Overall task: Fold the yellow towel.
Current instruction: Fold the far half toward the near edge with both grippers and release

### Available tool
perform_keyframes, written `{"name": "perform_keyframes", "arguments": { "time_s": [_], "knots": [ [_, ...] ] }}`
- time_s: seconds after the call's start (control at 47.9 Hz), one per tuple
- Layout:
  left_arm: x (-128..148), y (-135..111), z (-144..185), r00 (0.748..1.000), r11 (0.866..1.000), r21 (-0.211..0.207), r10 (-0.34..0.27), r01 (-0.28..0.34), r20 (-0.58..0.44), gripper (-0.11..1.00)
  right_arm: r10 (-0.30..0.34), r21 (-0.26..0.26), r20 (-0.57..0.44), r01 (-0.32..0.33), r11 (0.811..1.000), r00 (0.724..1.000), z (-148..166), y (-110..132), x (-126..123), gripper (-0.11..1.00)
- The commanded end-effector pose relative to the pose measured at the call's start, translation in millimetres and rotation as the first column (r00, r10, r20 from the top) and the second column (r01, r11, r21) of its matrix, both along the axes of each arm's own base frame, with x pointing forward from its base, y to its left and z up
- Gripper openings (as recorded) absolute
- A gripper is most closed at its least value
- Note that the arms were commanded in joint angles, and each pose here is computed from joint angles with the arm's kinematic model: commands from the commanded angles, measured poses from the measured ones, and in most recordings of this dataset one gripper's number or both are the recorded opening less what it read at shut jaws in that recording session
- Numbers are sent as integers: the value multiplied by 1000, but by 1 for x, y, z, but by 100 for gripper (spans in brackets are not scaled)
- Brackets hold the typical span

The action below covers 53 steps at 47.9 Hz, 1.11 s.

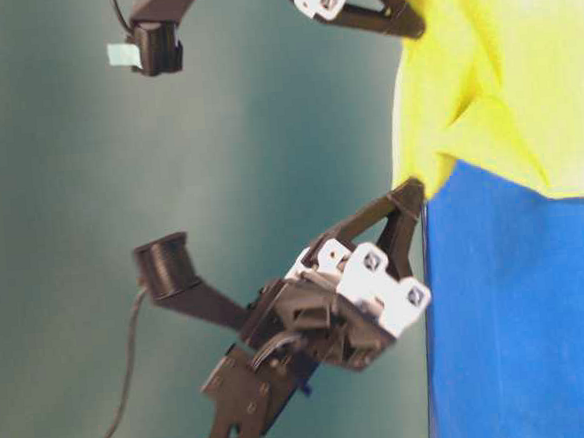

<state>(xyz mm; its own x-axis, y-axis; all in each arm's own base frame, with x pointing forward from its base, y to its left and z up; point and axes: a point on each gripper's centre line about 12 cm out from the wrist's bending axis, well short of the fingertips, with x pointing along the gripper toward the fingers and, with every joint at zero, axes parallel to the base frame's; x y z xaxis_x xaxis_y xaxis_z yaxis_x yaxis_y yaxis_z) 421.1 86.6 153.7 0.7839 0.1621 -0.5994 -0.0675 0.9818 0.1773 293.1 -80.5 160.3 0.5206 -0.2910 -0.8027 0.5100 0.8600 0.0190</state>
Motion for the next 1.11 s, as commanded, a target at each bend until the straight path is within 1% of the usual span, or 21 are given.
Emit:
{"name": "perform_keyframes", "arguments": {
  "time_s": [0.0, 0.084, 0.209, 0.23, 0.355, 0.439, 0.543, 0.669, 0.836, 1.087],
  "knots": [
    [-2, -18, 23, 998, 999, 7, -42, 42, 38, 4, 6, 16, 5, -6, 1000, 1000, 5, 14, 0, 5],
    [-3, -38, 26, 996, 996, 8, -87, 87, 34, 4, 17, 39, -10, -17, 999, 1000, 2, 33, -1, 5],
    [-5, -66, 21, 988, 988, 2, -153, 153, 6, 4, 44, 68, -16, -43, 997, 999, 0, 57, 0, 5],
    [-5, -73, 19, 986, 986, -3, -168, 168, -3, 4, 49, 73, -15, -48, 996, 999, -1, 61, 0, 5],
    [-6, -97, 10, 976, 976, -23, -216, 215, -33, 4, 67, 97, -19, -65, 993, 998, -5, 79, 0, 5],
    [-6, -110, -3, 971, 972, -45, -232, 229, -58, 4, 75, 108, -30, -72, 992, 997, -9, 86, 0, 5],
    [-6, -119, -22, 967, 971, -76, -235, 228, -97, 4, 71, 127, -53, -64, 990, 996, -21, 93, 0, 5],
    [-6, -128, -39, 960, 968, -92, -246, 235, -132, 4, 75, 152, -69, -64, 986, 995, -33, 101, 2, 5],
    [-5, -131, -47, 959, 966, -92, -252, 241, -133, 4, 81, 179, -50, -70, 981, 996, -39, 106, 7, 5],
    [-1, -132, -42, 963, 965, -85, -254, 247, -87, 4, 93, 191, -27, -86, 978, 995, -38, 108, 9, 6]
  ]
}}
